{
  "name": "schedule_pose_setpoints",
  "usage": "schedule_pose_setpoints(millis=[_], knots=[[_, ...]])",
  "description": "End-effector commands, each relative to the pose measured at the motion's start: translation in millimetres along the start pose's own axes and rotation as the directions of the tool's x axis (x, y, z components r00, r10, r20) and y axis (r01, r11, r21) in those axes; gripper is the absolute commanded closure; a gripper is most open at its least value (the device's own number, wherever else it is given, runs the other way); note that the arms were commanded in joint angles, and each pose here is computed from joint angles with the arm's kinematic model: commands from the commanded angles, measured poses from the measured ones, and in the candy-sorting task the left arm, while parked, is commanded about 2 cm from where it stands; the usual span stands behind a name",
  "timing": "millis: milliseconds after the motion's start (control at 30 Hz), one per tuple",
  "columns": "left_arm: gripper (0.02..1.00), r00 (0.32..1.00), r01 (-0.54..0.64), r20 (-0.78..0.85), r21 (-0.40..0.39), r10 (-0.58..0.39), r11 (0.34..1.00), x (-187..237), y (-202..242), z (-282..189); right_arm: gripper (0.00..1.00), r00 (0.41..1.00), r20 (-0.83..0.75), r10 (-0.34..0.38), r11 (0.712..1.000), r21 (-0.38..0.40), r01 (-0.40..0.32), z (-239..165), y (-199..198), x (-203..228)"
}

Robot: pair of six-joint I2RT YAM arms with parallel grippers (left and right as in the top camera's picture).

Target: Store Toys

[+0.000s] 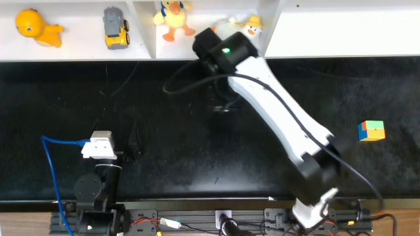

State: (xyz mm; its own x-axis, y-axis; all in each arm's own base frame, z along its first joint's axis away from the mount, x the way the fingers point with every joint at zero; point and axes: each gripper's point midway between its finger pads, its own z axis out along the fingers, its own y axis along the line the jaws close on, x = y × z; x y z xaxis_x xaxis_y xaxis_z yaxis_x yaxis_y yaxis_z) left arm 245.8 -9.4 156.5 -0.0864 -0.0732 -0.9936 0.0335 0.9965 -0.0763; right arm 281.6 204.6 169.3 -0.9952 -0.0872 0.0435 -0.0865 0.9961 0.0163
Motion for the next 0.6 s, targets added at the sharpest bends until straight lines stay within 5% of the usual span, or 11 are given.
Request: schedule_pose_setpoints(millis=[33, 600], knots=[[0.020, 1.000, 0.007, 0.006, 0.015, -0.007, 1.000, 0.2, -3.0, -0.2, 0.954, 0.991, 0.107, 0.082, 0.993, 0.072, -0.090, -35.8, -45.4, 7.0], [0.020, 1.000, 0.007, 0.006, 0.015, -0.007, 1.000, 0.2, -3.0, -0.2, 0.956, 0.917, 0.240, 0.319, 0.943, 0.013, -0.331, -25.6, -172.7, 26.8]])
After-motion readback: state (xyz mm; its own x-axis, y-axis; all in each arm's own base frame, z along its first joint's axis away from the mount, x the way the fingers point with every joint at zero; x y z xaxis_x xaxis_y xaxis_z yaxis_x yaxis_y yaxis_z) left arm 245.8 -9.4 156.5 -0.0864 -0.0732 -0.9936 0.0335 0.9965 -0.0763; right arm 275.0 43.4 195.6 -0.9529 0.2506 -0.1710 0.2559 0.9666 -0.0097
